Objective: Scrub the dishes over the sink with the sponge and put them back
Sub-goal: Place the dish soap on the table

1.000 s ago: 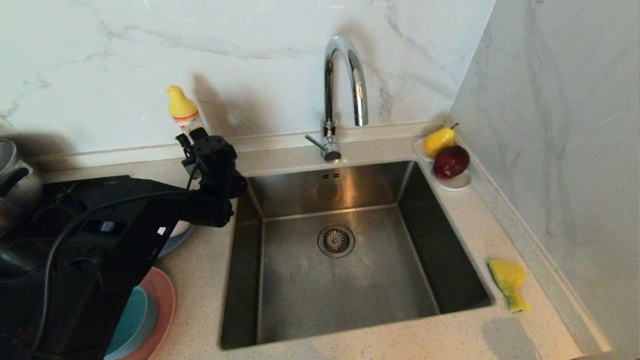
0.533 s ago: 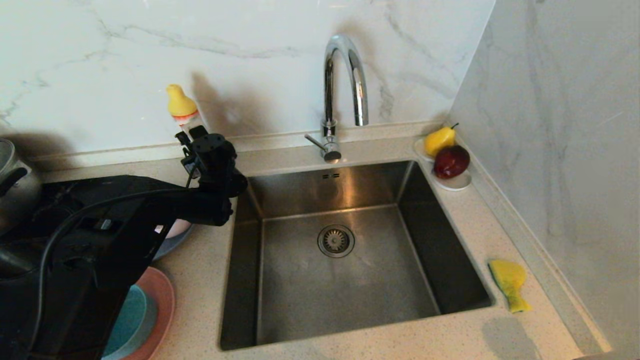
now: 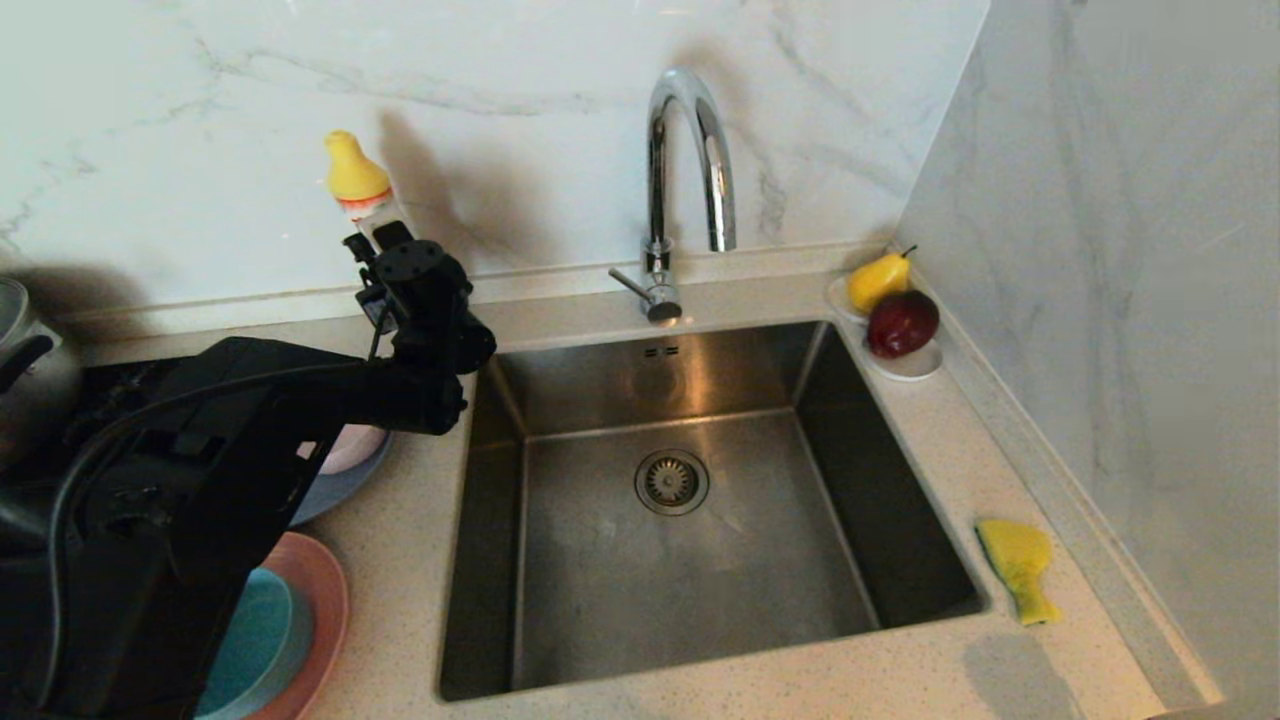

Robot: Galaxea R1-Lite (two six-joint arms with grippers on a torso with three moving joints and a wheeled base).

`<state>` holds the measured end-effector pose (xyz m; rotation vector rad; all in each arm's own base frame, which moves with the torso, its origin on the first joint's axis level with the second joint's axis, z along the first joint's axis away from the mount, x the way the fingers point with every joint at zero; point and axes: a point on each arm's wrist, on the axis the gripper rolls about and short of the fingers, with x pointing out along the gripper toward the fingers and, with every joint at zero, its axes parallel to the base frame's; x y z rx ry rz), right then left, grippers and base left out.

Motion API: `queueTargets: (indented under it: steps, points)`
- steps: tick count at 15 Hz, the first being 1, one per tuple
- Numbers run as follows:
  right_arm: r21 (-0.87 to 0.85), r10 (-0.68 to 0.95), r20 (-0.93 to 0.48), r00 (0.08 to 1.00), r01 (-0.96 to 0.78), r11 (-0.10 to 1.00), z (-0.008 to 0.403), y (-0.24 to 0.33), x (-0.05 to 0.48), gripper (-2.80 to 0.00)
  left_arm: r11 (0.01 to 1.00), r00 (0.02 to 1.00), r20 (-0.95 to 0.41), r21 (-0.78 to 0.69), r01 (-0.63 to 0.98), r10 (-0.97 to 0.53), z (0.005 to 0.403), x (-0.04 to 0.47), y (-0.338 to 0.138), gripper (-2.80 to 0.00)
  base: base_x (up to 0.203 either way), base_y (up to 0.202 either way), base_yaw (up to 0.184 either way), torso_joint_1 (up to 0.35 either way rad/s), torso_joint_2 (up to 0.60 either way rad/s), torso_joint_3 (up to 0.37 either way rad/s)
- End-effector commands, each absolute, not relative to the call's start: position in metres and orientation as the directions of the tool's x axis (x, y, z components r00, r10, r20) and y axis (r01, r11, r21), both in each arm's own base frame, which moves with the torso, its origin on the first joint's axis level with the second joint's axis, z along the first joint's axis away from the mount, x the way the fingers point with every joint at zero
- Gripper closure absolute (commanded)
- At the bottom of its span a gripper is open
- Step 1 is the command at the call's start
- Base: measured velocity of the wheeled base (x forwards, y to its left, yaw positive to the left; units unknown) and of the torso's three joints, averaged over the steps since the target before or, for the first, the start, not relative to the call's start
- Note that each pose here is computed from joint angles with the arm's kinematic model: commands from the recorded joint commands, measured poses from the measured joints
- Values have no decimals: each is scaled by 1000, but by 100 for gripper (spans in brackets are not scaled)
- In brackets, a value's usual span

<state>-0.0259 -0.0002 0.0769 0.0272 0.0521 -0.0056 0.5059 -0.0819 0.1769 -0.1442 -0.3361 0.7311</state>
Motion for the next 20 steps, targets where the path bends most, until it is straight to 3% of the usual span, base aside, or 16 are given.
queueTargets:
  steps: [1,18,19,20]
  points:
    - [27,-5,-52,999,6,1000,77,0,-26,0,739,697,246,-243,-629,674,167,510,-86,0,0,0,0,0,0,0]
    - [27,-5,-52,999,6,1000,77,0,-26,0,743,706,234,-204,-637,669,150,516,-91,0,0,0,0,0,0,0]
    - [27,-5,-52,999,6,1000,77,0,-26,0,744,707,231,-201,-638,669,148,516,-91,-280,0,0,0,0,0,0]
    - [27,-5,-52,999,6,1000,77,0,-26,0,744,706,233,-204,-637,669,149,516,-91,-280,0,0,0,0,0,0]
